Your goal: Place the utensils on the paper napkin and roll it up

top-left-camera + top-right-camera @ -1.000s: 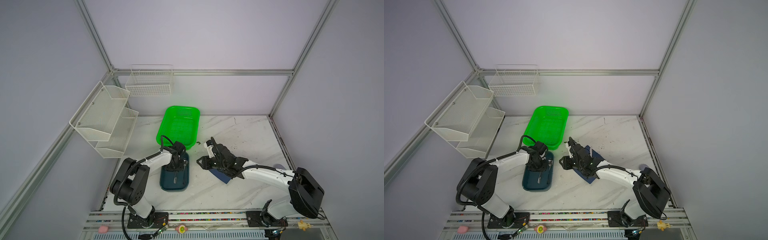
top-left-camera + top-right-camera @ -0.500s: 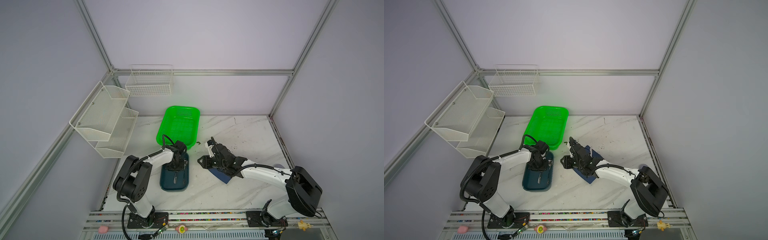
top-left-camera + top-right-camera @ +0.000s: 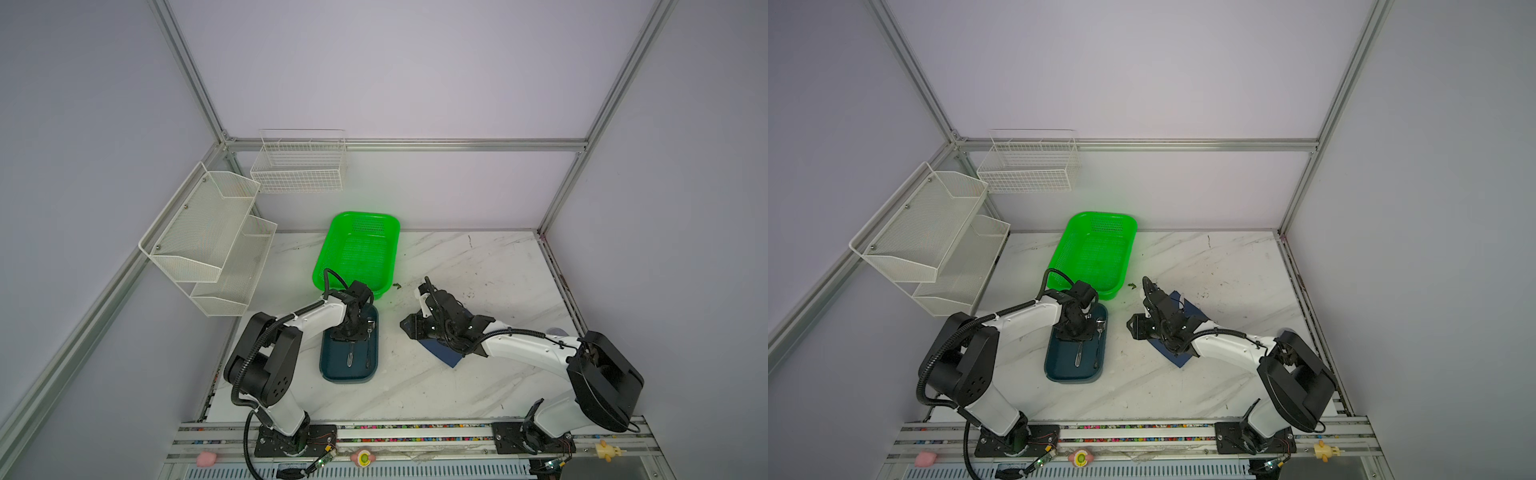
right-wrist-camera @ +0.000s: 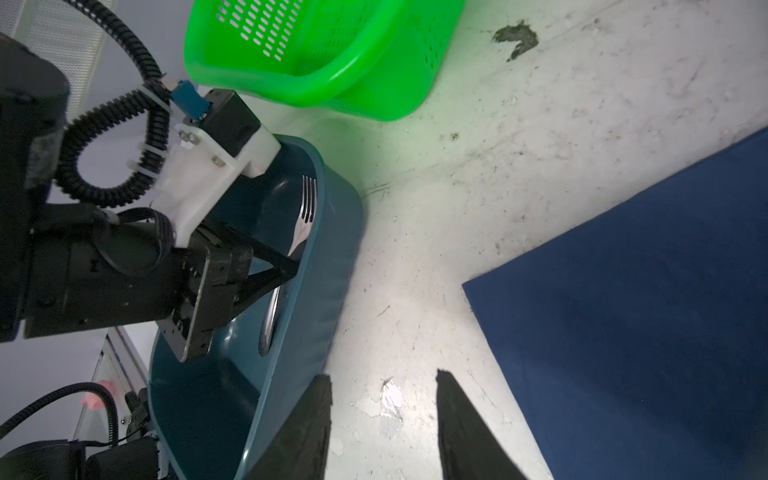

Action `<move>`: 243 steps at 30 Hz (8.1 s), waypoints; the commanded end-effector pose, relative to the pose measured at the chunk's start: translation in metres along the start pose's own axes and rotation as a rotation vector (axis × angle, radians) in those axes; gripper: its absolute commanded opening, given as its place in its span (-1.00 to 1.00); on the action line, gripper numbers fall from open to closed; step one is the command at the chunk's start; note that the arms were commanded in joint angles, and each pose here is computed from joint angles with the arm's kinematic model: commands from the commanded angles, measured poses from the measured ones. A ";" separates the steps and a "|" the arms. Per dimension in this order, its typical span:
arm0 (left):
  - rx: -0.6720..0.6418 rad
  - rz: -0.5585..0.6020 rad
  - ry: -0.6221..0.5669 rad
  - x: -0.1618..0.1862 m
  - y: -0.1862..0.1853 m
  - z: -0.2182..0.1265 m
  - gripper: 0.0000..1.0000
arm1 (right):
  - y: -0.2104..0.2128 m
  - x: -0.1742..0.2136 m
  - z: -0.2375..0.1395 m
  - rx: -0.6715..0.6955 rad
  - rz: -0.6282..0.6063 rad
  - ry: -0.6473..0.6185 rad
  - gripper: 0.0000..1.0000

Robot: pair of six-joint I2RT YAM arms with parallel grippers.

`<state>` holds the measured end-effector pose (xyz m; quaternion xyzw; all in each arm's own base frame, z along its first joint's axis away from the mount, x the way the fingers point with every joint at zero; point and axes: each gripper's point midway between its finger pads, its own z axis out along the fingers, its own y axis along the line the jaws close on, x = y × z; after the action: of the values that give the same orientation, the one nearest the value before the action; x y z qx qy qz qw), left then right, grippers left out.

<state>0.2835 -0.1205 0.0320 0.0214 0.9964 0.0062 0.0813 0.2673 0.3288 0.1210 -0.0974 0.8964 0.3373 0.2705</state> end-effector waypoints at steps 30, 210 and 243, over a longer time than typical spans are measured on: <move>0.422 -0.084 -0.361 -0.028 -0.087 -0.153 -1.00 | -0.098 -0.073 -0.087 0.140 0.292 -0.257 -0.09; 0.112 -0.017 -0.095 -0.008 -0.044 -0.008 -0.38 | 0.042 0.003 0.012 0.050 0.143 -0.029 0.25; 0.056 0.050 0.012 -0.004 -0.030 0.011 -0.63 | 0.040 0.008 0.025 0.033 0.196 -0.027 0.25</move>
<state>0.2835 -0.1417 0.0243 0.0408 0.9952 -0.0011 0.0890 0.2584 0.3746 0.1270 -0.0041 0.9031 0.3470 0.2530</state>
